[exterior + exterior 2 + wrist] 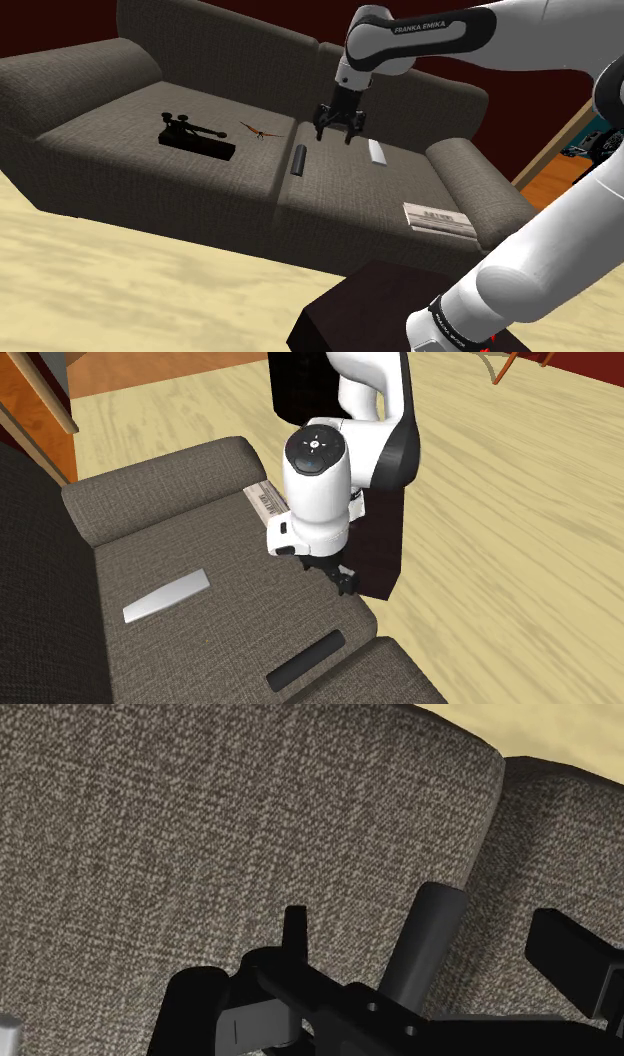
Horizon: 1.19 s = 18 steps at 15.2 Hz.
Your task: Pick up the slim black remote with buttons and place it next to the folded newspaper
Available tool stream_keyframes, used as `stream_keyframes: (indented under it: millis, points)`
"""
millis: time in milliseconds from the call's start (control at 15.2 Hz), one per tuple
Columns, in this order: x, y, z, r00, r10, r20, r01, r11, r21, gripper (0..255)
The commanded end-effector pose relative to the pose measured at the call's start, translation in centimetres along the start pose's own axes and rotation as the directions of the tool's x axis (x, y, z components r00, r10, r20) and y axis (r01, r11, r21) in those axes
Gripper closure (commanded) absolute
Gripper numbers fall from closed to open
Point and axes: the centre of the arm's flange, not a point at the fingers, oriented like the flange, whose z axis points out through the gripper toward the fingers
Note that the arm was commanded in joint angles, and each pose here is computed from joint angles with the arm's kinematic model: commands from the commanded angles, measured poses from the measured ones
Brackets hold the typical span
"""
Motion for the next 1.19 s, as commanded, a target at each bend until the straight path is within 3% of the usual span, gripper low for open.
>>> stream_keyframes:
  millis: [0,330,660,1122]
  points:
    - [2.1,-0.9,1.9,0.999,0.051,0.017,-0.052,0.999,0.012,0]
    - [7.7,-2.3,5.7,0.983,0.172,0.062,-0.174,0.984,0.038,0]
    - [13.3,-3.1,9.7,0.951,0.288,0.109,-0.295,0.954,0.059,0]
    - [13.2,-3.4,13.1,0.950,0.292,0.111,-0.300,0.952,0.059,0]
